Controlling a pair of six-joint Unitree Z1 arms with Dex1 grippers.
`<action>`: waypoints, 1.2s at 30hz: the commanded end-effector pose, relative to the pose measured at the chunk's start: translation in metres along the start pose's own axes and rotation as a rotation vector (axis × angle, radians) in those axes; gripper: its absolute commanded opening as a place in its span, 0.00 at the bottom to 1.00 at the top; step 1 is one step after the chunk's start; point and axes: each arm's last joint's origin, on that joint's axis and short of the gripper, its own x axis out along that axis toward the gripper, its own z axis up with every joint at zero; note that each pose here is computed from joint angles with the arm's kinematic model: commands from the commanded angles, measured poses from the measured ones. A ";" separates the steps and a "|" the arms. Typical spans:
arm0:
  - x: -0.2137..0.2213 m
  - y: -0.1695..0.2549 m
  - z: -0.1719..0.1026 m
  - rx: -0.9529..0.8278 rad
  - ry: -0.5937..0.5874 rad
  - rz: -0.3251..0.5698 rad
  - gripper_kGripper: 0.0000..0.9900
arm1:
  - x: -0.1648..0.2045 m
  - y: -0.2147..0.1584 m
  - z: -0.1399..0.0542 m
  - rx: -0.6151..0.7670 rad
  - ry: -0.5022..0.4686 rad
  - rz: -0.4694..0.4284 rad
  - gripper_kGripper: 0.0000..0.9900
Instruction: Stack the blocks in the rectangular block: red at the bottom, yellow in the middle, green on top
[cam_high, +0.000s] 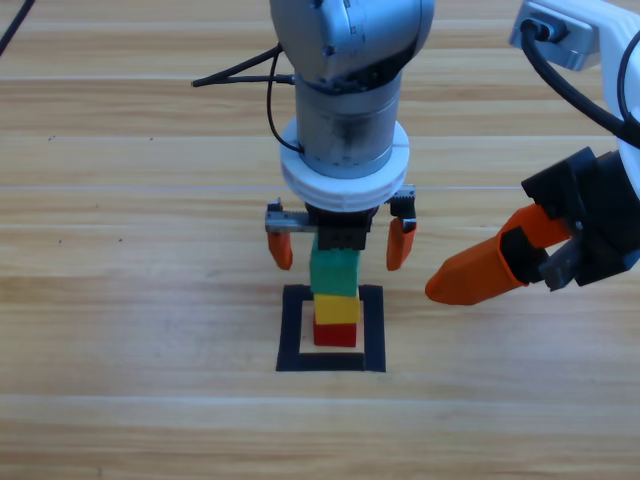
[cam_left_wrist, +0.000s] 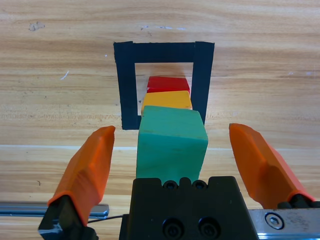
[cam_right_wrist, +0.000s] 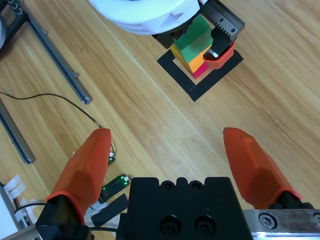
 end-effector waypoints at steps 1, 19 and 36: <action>0.006 -0.009 -0.012 0.035 0.005 0.014 1.00 | -0.013 -0.003 -0.007 -0.006 -0.036 0.004 1.00; -0.122 0.075 -0.028 0.021 -0.142 -0.154 1.00 | -0.013 -0.003 -0.007 -0.011 -0.037 0.004 1.00; -0.104 0.218 -0.133 0.351 -0.616 -0.403 1.00 | -0.013 -0.003 -0.008 -0.014 -0.036 0.005 1.00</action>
